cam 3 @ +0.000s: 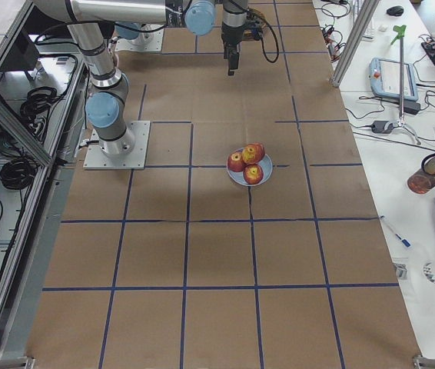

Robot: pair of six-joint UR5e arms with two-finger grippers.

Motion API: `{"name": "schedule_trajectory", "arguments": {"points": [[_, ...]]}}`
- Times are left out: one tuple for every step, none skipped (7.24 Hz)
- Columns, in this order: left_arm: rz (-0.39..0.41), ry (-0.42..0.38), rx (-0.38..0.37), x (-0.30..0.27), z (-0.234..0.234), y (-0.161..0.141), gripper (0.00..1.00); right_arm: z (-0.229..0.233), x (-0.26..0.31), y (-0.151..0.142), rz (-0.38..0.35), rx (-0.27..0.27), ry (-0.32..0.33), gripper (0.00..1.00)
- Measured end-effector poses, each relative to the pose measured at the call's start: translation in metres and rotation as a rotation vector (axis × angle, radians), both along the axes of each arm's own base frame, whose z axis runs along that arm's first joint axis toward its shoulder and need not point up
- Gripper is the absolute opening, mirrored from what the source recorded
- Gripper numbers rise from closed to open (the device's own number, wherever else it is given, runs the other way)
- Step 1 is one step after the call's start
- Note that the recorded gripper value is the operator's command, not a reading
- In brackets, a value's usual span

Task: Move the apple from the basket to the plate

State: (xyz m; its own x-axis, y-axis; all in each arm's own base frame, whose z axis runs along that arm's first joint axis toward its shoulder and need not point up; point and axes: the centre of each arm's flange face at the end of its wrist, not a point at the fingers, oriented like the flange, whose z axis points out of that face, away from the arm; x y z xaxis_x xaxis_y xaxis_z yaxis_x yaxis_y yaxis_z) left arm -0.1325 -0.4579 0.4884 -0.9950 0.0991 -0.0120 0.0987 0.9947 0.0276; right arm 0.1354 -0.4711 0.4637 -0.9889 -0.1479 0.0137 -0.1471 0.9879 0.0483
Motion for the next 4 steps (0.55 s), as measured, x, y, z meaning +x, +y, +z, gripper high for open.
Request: {"name": "schedule_trajectory", "arguments": {"points": [[-0.001,-0.001,-0.002,0.0001,0.0008,-0.0004,0.99,0.0047,0.0015,0.0047,0.001,-0.005,0.007,1.0],[-0.004,-0.001,-0.003,0.0002,0.0016,-0.0007,0.99,0.0076,0.0019,0.007,0.001,-0.008,0.007,1.0],[-0.008,-0.002,-0.004,0.0003,0.0021,-0.0007,0.99,0.0091,0.002,0.0079,0.0,-0.01,0.006,1.0],[-0.01,-0.002,-0.004,0.0003,0.0021,-0.0009,0.99,0.0098,0.002,0.0086,0.0,-0.011,0.005,1.0]]}}
